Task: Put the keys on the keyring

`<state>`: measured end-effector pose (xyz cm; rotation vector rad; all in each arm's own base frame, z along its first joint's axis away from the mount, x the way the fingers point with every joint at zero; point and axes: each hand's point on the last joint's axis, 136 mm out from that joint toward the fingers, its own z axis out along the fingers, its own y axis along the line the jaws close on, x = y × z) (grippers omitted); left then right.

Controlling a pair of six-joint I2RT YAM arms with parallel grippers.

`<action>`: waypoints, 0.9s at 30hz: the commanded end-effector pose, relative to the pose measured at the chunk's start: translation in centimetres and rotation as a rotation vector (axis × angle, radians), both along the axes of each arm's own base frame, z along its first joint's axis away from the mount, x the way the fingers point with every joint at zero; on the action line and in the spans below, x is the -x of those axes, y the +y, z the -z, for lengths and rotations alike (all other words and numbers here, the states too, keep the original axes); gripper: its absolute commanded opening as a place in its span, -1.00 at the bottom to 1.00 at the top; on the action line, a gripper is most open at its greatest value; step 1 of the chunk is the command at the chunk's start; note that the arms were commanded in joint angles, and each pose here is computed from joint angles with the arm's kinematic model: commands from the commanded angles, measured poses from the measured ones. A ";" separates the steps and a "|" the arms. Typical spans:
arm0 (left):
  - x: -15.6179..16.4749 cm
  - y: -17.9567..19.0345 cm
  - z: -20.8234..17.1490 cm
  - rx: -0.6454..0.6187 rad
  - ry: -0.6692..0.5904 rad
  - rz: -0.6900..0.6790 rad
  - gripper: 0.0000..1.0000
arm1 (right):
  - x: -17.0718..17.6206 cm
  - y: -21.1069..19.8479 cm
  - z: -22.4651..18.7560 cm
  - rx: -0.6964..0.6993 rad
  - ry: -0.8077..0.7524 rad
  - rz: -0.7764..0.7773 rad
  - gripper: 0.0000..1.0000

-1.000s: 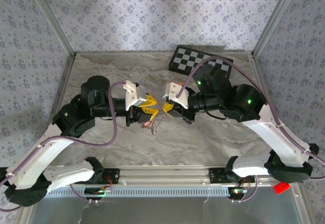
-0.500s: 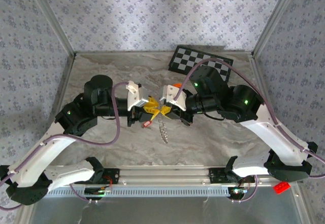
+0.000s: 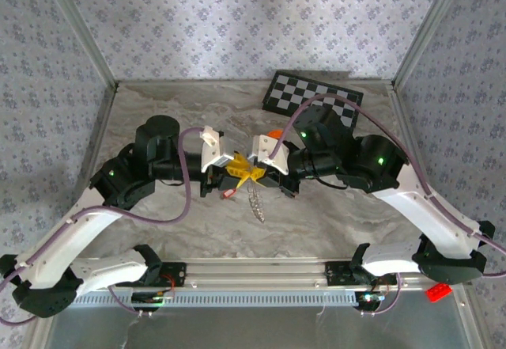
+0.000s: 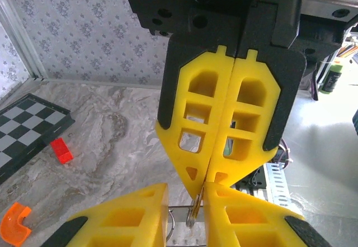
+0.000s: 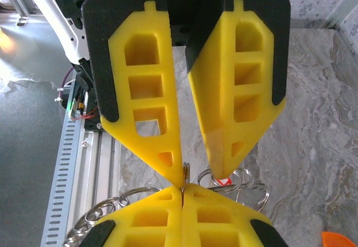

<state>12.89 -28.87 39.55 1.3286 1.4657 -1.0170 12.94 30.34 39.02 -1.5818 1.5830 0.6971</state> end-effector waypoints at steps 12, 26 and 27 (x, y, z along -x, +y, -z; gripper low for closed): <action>-0.8 0.0 0.0 0.008 0.025 -0.019 -0.55 | 0.0 -0.6 -2.1 -0.085 -0.084 0.022 -1.00; -0.7 -0.3 -0.9 0.033 0.010 0.006 -0.65 | 0.8 -0.2 -2.0 -0.107 -0.070 -0.024 -1.00; -0.7 -0.4 -0.8 0.035 0.008 0.006 -0.68 | 0.8 -0.2 -2.0 -0.109 -0.068 -0.025 -1.00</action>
